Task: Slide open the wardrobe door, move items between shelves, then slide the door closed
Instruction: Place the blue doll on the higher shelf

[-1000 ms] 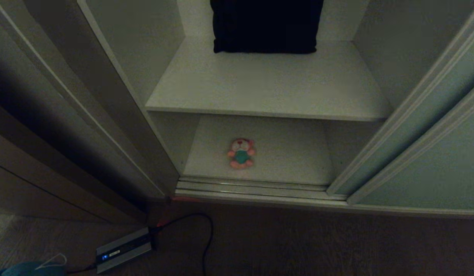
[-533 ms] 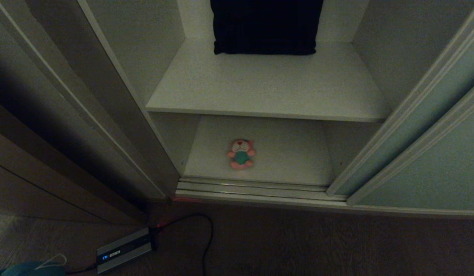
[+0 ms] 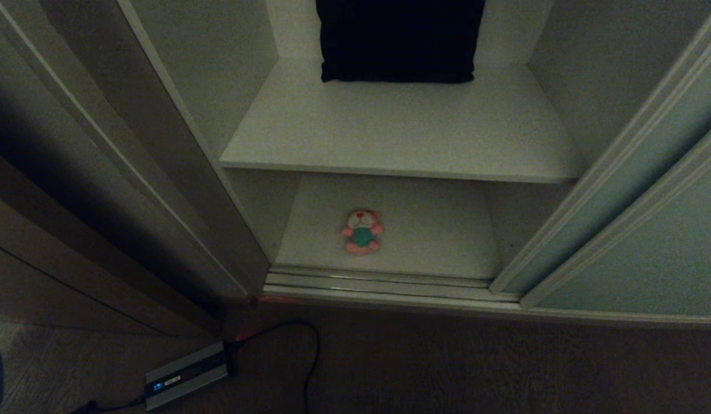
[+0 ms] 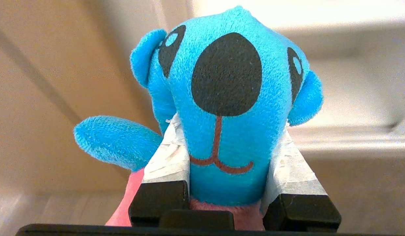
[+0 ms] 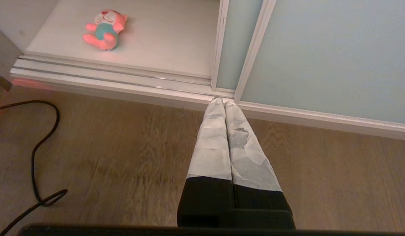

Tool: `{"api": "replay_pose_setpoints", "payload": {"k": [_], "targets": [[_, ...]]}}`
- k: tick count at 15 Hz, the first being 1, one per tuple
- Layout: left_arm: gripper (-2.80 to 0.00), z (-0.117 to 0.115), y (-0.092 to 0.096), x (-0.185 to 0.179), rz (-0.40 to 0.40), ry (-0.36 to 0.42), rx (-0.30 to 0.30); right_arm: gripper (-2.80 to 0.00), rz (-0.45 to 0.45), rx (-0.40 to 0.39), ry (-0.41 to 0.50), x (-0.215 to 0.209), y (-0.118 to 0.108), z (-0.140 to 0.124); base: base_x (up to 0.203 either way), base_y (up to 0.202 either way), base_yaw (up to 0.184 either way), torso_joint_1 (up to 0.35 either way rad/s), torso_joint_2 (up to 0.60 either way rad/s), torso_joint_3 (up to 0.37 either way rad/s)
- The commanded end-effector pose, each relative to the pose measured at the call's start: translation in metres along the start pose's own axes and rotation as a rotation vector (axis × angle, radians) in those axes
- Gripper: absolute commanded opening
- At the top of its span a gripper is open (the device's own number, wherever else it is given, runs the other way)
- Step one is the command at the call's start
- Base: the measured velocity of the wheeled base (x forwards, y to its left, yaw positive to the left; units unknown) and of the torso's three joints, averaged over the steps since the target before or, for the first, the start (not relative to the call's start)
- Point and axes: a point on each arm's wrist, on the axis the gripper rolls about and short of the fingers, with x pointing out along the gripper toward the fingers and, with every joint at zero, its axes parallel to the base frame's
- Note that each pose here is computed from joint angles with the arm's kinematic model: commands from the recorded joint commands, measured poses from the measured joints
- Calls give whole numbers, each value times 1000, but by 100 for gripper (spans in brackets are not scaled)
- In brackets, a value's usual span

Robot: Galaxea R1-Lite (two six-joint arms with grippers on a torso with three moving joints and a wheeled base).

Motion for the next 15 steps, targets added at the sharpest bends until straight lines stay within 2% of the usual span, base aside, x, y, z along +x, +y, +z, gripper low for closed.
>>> {"api": "replay_pose_setpoints", "payload": {"k": [1, 4, 9, 12, 15], "targets": [[-280, 53, 7, 35, -57, 22, -16, -280, 1, -1, 3, 0, 0, -1, 0, 0, 0, 0, 0, 0], [-280, 98, 14, 94, -167, 30, -35, -280, 1, -1, 2, 0, 0, -1, 0, 0, 0, 0, 0, 0], [-280, 137, 19, 225, -318, 72, -75, -280, 1, -1, 3, 0, 0, -1, 0, 0, 0, 0, 0, 0], [-280, 139, 5, 319, -383, 87, -110, -280, 1, -1, 3, 0, 0, -1, 0, 0, 0, 0, 0, 0], [-280, 117, -30, 401, -376, 104, -135, -280, 1, -1, 1, 0, 0, -1, 0, 0, 0, 0, 0, 0]]}}
